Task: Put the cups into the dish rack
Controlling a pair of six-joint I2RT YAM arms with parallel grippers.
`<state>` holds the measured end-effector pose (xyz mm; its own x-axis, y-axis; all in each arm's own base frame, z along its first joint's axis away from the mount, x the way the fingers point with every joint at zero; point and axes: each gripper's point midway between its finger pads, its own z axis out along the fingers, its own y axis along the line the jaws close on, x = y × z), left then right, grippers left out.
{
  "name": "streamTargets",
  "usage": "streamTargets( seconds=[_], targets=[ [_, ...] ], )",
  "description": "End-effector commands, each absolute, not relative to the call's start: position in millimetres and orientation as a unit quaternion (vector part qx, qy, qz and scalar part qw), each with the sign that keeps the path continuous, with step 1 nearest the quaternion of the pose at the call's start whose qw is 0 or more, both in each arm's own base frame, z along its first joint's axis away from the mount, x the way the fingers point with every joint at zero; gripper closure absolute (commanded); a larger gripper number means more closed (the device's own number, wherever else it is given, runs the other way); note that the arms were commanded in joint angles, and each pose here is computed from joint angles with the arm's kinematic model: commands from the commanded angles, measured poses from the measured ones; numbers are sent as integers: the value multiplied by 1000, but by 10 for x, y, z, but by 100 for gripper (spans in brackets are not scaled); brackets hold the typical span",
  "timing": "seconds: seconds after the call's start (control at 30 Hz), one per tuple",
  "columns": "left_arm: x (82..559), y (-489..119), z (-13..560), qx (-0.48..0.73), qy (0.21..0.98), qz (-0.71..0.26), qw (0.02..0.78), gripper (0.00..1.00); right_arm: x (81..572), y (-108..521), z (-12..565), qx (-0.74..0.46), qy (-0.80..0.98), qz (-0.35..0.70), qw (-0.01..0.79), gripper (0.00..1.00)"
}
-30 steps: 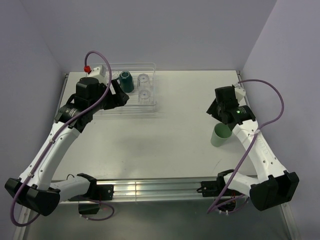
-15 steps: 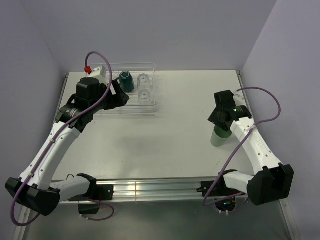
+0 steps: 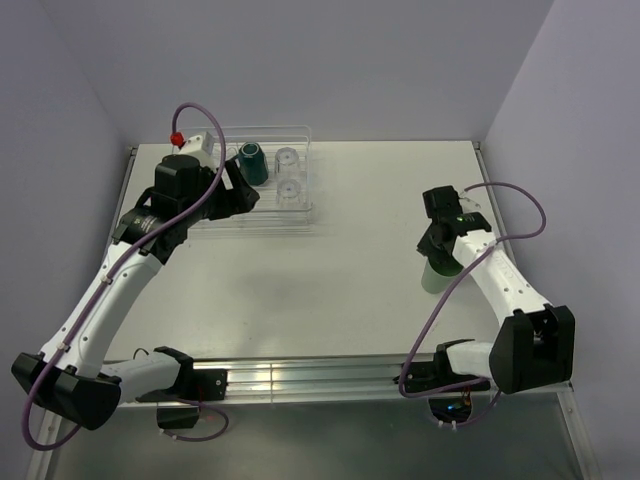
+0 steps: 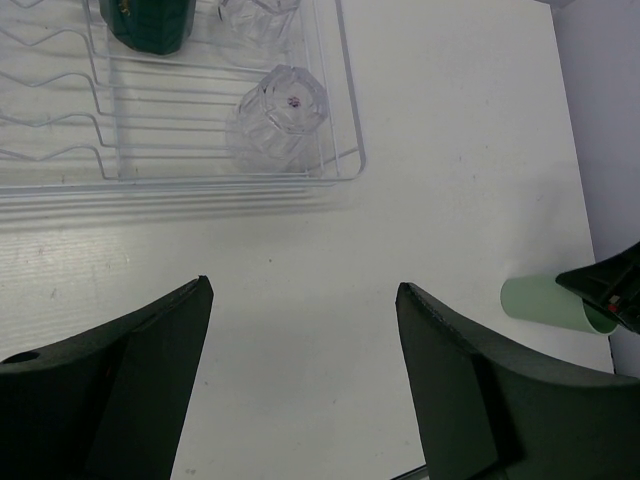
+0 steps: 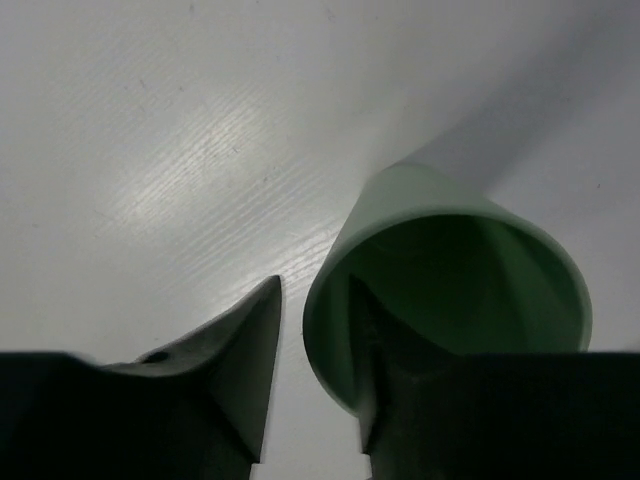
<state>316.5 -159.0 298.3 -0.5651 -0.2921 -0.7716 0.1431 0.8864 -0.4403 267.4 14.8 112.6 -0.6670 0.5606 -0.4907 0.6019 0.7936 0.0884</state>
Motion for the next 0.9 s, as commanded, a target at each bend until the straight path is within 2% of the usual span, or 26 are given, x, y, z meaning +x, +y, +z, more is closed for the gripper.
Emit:
streamTargets(
  seconds=[0.0, 0.03, 0.07, 0.17, 0.3, 0.43, 0.5, 0.63, 0.87],
  targets=[
    [3205, -1629, 3015, -35, 846, -242, 474, 19, 2815, 141, 1117, 326, 903, -31, 277, 85],
    [3209, -1631, 3016, -35, 846, -242, 474, 19, 2828, 144, 1122, 325, 903, -29, 280, 96],
    [3212, -1632, 3008, -35, 847, -242, 473, 19, 2838, 144, 1130, 323, 903, -28, 283, 100],
    [3222, -1640, 2979, -35, 849, -241, 469, 19, 2886, 184, 1244, 311, 902, -12, 299, 100],
    [3229, -1641, 2982, -37, 848, -241, 470, 19, 3015, 331, 1686, 290, 890, 49, 348, 100],
    [3237, -1668, 3002, -34, 844, -251, 473, 17, 3234, 676, 2427, 259, 851, 175, 422, 100],
    [3245, -1696, 3058, -29, 837, -266, 478, 16, 3317, 870, 2637, 242, 839, 230, 431, 100],
    [3273, -1749, 3210, -16, 817, -325, 475, 15, 3537, 1389, 3263, 177, 796, 339, 469, 100],
    [3327, -1748, 3533, 1, 754, -471, 458, 9, 3517, 2424, 4023, 40, 711, 542, 448, 100]
  ],
)
